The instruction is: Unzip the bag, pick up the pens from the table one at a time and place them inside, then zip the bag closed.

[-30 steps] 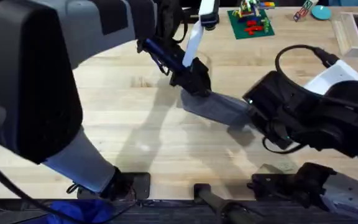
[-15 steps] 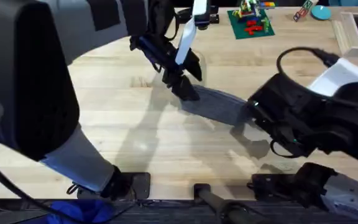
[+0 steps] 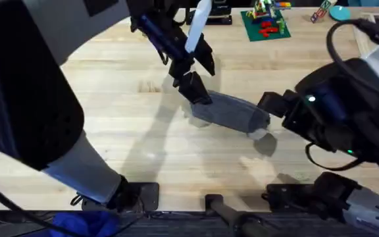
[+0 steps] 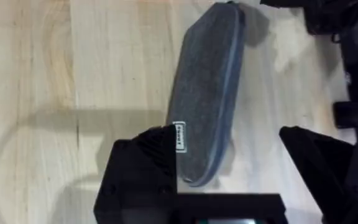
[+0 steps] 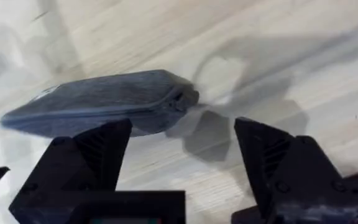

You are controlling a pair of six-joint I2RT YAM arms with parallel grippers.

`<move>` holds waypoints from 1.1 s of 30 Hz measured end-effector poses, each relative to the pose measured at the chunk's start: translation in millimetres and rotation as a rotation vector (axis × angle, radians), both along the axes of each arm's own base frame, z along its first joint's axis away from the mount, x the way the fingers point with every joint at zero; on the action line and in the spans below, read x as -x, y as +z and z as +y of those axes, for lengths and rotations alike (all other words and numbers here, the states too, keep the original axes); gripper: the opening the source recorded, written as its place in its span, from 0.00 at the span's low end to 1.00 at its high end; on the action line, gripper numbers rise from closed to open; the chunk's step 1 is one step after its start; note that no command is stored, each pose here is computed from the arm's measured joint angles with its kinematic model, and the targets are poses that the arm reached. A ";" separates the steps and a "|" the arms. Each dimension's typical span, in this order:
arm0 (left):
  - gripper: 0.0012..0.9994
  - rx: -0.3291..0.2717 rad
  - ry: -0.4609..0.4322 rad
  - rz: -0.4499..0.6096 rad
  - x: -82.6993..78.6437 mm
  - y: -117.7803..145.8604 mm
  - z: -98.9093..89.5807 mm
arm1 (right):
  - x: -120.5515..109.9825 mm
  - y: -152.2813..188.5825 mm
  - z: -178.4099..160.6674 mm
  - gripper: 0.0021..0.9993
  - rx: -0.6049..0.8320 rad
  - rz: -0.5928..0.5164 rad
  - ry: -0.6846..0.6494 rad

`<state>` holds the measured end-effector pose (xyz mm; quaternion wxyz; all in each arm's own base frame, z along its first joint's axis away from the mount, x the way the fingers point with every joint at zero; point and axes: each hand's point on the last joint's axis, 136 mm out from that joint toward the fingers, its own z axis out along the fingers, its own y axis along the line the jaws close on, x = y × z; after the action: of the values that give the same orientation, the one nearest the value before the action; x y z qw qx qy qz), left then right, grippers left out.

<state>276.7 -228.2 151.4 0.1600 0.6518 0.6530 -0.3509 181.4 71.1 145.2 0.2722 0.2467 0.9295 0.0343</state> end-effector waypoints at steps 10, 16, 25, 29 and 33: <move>1.00 0.006 0.009 0.136 22.6 20.6 1.6 | -3.4 36.4 4.8 1.00 0.036 -0.090 0.199; 1.00 0.072 0.045 0.188 22.8 35.3 -7.8 | 4.1 40.6 -1.3 1.00 0.071 -0.080 0.249; 1.00 0.177 0.196 0.044 -24.5 64.9 -27.3 | 10.6 61.3 -3.0 1.00 0.092 -0.110 0.346; 1.00 0.164 0.307 0.110 -33.3 72.1 -29.4 | 10.4 64.0 -2.9 1.00 0.094 -0.118 0.356; 1.00 0.068 0.402 0.122 -37.1 64.3 -26.9 | 10.4 64.0 -2.9 1.00 0.097 -0.118 0.359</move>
<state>313.7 -255.1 215.7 0.2087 0.4804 0.7660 -0.3726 171.0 68.2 209.3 0.3272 0.0609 0.9416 0.0520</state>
